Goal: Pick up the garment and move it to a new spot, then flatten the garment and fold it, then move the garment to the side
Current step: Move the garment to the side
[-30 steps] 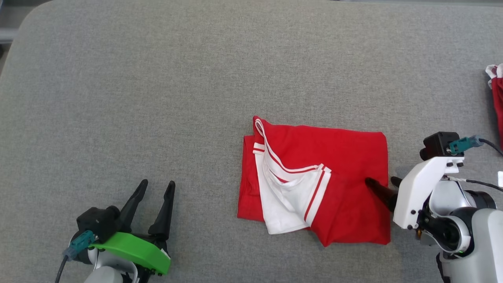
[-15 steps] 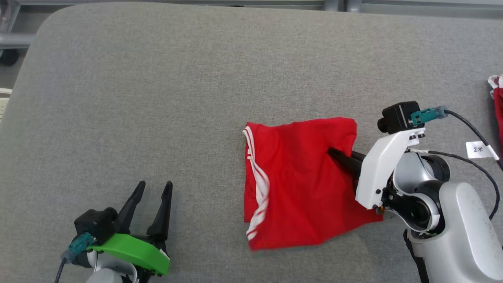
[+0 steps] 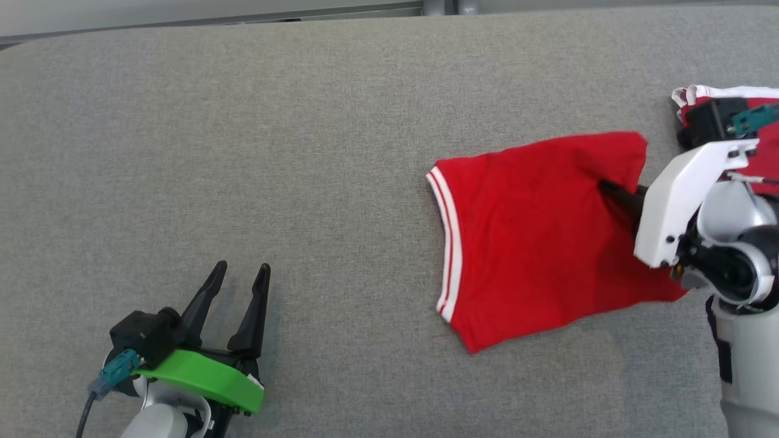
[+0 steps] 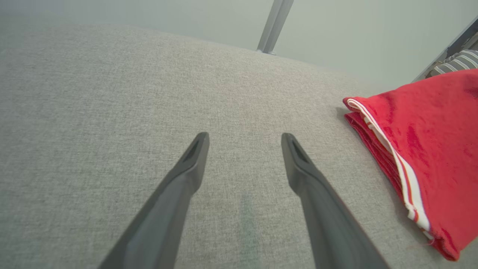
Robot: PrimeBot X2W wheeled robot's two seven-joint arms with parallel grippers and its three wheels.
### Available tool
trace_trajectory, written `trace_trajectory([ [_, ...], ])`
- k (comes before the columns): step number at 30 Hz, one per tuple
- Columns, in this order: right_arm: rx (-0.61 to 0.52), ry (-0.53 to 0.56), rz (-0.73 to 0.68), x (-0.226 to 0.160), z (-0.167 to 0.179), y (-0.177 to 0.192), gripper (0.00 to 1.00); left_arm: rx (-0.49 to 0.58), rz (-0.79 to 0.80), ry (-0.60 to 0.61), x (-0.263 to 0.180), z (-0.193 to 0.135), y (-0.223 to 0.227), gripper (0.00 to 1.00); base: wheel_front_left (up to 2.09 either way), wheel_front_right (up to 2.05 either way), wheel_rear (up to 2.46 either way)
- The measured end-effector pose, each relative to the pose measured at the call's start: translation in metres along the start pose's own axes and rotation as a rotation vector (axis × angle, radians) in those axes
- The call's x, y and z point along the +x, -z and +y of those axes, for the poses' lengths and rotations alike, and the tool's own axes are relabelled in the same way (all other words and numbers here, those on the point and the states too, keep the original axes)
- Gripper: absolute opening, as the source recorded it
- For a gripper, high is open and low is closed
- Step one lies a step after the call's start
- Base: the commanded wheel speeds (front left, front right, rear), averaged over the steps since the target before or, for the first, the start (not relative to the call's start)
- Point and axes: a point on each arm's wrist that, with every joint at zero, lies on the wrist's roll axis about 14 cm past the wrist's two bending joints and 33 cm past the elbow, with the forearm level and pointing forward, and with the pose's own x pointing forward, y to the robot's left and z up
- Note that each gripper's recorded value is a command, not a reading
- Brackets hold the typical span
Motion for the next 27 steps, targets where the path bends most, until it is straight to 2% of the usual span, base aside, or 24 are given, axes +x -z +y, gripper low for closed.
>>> trace_trajectory([
  [10, -0.027, 0.197, -0.062, -0.012, -0.058, -0.056, 0.0, 0.005, 0.007, 0.089, 0.027, -0.022, 0.002, 1.0, 0.0, 0.0, 0.0],
  [20, 0.03, 0.366, -0.052, -0.034, -0.117, -0.052, 0.0, 0.001, 0.04, 0.159, 0.049, -0.038, 0.012, 1.0, 0.0, 0.0, 0.0],
  [27, 0.039, 0.455, -0.092, -0.038, -0.146, -0.075, 0.0, 0.027, 0.058, 0.17, 0.059, -0.033, 0.019, 1.0, 0.0, 0.0, 0.0],
])
